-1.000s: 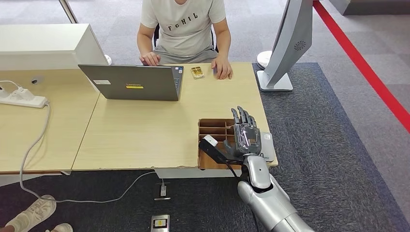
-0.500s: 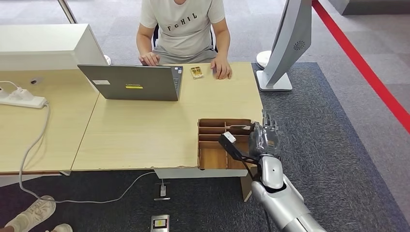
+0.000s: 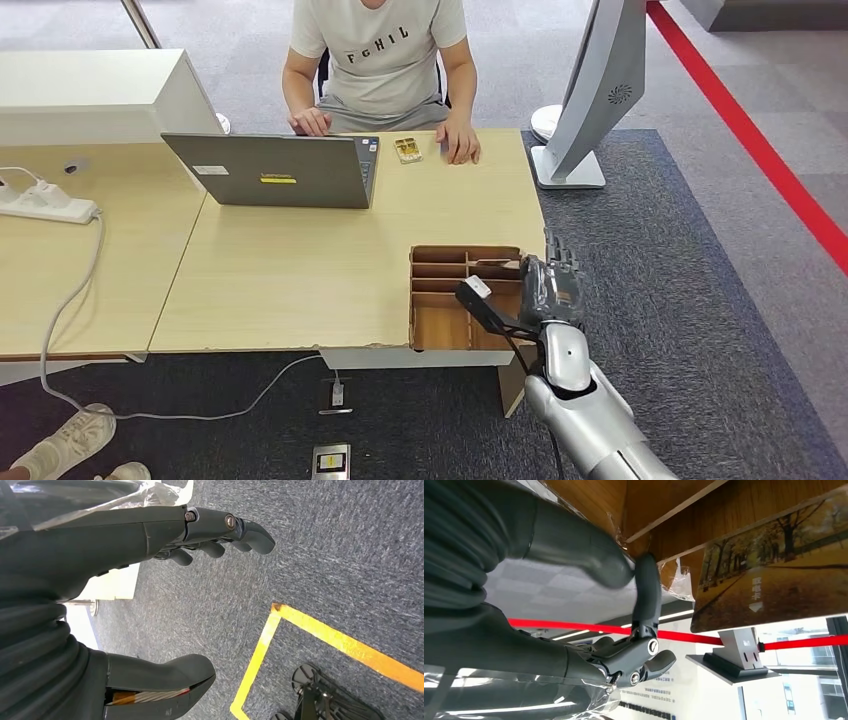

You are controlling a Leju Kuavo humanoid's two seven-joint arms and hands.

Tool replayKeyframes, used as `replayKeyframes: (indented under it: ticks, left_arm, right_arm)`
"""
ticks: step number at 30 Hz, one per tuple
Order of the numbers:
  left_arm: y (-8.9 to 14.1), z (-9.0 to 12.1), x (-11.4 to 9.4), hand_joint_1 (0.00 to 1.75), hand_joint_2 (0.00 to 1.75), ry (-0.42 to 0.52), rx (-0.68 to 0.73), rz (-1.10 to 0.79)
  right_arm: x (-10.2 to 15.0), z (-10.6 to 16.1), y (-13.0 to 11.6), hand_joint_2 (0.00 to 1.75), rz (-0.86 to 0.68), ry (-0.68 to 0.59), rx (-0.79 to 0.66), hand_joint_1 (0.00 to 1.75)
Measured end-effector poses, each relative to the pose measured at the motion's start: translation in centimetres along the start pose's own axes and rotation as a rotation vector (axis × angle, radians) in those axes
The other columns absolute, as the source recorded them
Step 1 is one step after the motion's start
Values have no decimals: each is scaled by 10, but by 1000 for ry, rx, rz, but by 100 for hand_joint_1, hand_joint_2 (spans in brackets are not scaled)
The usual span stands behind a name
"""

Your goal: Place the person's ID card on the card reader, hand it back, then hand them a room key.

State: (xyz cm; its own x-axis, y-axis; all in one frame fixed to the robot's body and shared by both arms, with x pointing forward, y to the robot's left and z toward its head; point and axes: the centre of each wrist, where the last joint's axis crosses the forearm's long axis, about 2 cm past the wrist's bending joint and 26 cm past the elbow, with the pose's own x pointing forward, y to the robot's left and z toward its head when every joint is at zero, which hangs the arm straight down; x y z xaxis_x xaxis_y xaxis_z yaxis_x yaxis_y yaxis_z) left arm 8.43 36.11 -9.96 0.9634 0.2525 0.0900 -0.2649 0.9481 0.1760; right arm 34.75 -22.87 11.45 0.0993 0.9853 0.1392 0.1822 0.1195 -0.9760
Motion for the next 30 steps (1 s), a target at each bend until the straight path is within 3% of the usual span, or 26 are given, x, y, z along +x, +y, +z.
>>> replayKeyframes:
  ticks: [15, 30]
  left_arm:
    - [0, 0, 0, 0, 175, -2, 8, 9]
    - [0, 0, 0, 0, 175, -4, 9, -9]
  right_arm:
    - [7, -2, -4, 175, -53, 6, -116, 0]
    - [14, -7, -6, 175, -163, -16, -78, 0]
